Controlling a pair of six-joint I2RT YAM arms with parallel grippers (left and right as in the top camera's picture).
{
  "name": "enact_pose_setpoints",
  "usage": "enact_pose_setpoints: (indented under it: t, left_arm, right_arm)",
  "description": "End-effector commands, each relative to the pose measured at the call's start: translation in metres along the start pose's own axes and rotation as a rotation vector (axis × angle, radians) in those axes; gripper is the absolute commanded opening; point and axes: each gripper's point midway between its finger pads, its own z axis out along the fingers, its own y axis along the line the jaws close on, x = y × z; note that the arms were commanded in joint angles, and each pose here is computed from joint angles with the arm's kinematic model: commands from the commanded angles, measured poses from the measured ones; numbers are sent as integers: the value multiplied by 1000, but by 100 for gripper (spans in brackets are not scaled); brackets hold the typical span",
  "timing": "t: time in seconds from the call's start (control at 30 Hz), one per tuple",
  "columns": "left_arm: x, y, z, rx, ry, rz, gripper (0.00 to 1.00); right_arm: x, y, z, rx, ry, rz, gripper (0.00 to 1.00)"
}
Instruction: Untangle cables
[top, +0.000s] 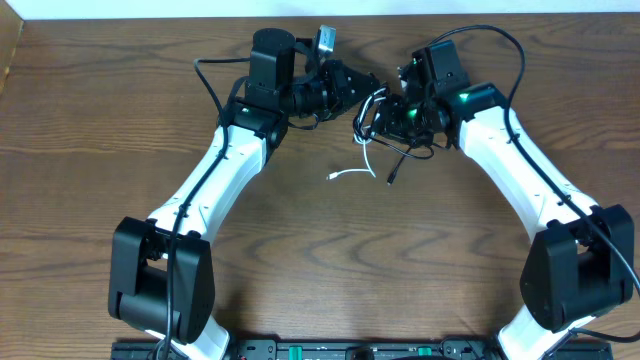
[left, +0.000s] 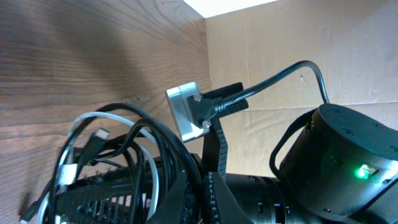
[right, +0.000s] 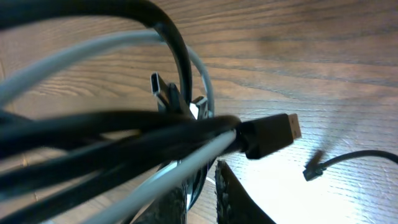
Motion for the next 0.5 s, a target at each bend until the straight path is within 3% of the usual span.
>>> enact_pose_setpoints:
  t: [0.0,0.23,0.47]
  left_arm:
    - [-1,-5,1,8,-3,5,7]
    - [-4,-3,1,-1,-18,1,7]
    - [-6,-2,0,-6,-26,7,7]
  right_arm:
    - [9,-3,9,15,20,13,10]
    - [8,-2,9,13,17,27,1]
    - [18,-23,7,104,51,-2,1]
